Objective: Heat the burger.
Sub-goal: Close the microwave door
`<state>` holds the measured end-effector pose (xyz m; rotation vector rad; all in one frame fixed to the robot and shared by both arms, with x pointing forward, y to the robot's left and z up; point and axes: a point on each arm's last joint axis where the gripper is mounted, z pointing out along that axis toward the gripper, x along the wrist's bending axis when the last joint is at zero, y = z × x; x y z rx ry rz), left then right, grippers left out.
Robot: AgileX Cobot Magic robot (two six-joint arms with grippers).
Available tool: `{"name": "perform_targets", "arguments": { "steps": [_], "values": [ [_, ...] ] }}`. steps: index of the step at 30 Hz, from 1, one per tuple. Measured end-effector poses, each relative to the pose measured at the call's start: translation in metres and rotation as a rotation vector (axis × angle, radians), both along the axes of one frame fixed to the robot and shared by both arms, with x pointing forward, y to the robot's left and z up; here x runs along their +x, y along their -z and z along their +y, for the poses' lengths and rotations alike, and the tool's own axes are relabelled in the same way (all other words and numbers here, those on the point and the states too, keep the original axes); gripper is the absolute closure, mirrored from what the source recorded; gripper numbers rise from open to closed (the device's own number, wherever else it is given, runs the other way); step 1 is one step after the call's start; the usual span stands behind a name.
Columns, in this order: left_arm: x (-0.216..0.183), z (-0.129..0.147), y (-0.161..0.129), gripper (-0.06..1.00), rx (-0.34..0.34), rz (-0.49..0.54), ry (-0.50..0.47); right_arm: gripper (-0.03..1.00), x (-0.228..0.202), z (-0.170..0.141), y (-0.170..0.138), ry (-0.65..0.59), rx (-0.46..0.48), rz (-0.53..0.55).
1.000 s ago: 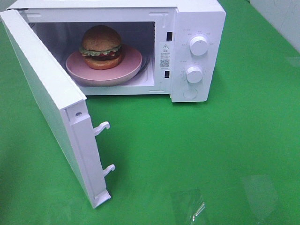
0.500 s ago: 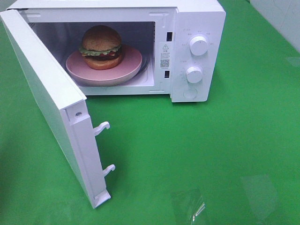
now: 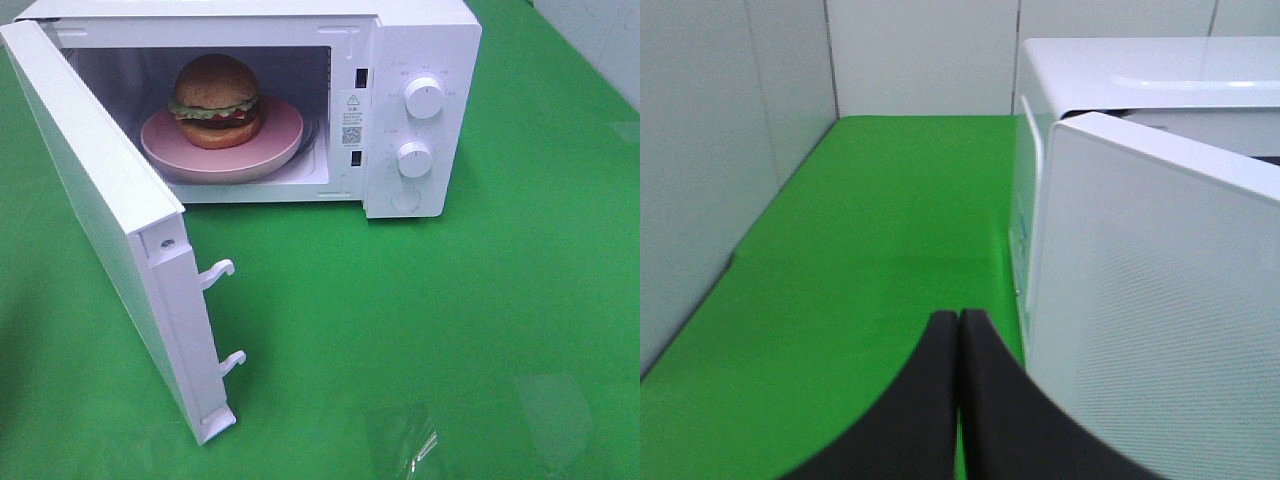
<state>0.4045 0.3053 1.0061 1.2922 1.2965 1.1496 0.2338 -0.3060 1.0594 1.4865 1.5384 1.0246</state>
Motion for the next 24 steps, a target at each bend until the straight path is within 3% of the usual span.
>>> {"name": "perform_targets", "arguments": {
  "steps": [7,9,24],
  "values": [
    [0.016,-0.013,0.015,0.94,-0.035,0.028,0.15,0.21,0.0,0.0,0.0,0.0,0.0,0.0],
    [0.025,-0.021,0.026,0.94,-0.066,0.041,0.244,0.21,0.0,0.0,0.0,0.0,0.0,0.0],
    [0.05,-0.04,0.037,0.94,-0.09,0.071,0.415,0.21,0.0,0.0,0.0,0.0,0.0,0.0]
  ]
}}
